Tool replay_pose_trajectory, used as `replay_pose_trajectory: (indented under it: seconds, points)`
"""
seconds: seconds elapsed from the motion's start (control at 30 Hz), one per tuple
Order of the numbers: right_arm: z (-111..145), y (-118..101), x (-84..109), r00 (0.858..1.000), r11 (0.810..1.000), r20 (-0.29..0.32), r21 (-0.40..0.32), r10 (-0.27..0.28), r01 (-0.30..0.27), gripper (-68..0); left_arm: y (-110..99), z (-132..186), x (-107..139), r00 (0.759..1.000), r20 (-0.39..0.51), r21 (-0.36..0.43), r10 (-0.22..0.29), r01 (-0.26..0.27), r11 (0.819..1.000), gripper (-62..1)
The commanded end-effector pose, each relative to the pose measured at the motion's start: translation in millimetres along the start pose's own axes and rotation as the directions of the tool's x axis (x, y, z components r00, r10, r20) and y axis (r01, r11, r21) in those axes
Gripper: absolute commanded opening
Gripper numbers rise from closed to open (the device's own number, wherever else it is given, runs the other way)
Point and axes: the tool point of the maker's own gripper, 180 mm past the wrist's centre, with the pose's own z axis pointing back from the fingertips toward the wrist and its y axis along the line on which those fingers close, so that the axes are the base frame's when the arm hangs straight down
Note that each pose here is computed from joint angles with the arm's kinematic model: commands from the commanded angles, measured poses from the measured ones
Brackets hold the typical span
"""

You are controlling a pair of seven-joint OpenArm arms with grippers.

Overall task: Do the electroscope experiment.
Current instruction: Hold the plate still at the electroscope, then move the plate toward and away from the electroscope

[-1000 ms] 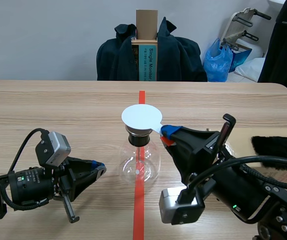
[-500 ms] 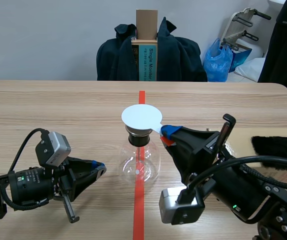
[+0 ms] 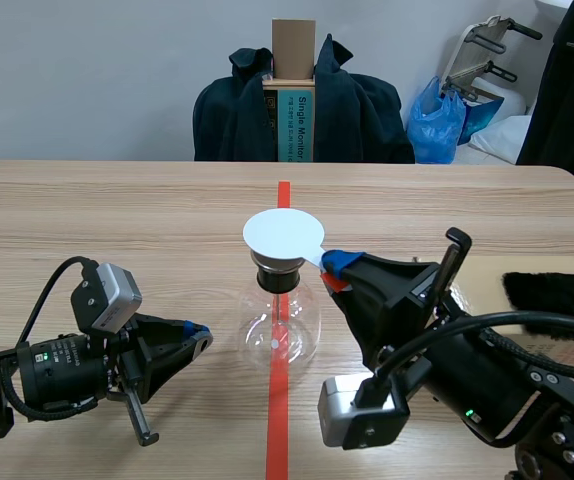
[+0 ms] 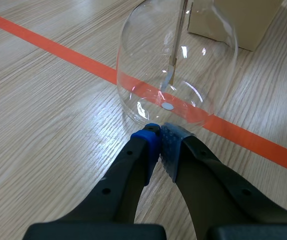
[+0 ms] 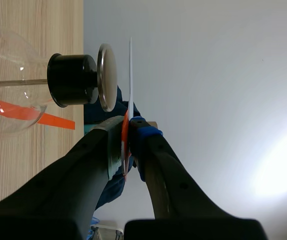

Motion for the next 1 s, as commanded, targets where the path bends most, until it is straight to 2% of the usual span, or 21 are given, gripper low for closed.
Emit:
replay_pose_trajectory:
  seconds: [0.0, 0.3, 0.5, 0.73, 0.97]
  points:
    - [-3, -9, -5.0, 1.000, 0.999, -0.006, -0.030, 0.022, -0.022, -66.7, 2, -2, 9, 0.999, 0.032, 0.003, -0.004, 0.004, 1.000, -58.2]
    - [-3, -9, -11.3, 0.999, 0.999, -0.041, -0.030, 0.021, -0.022, -66.7, 2, -2, 9, 0.999, 0.032, 0.003, -0.004, 0.004, 1.000, -58.2]
    - [-2, -9, -25.7, 0.993, 0.999, -0.120, -0.030, 0.018, -0.022, -66.7, 2, -2, 9, 0.999, 0.032, 0.003, -0.004, 0.004, 1.000, -58.2]
    - [2, -10, -44.2, 0.975, 0.999, -0.223, -0.030, 0.015, -0.022, -66.7, 2, -2, 9, 0.999, 0.032, 0.003, -0.004, 0.004, 1.000, -58.2]
    - [7, -10, -62.4, 0.946, 0.999, -0.324, -0.030, 0.011, -0.022, -66.7, 2, -2, 9, 0.999, 0.032, 0.003, -0.004, 0.004, 1.000, -58.2]
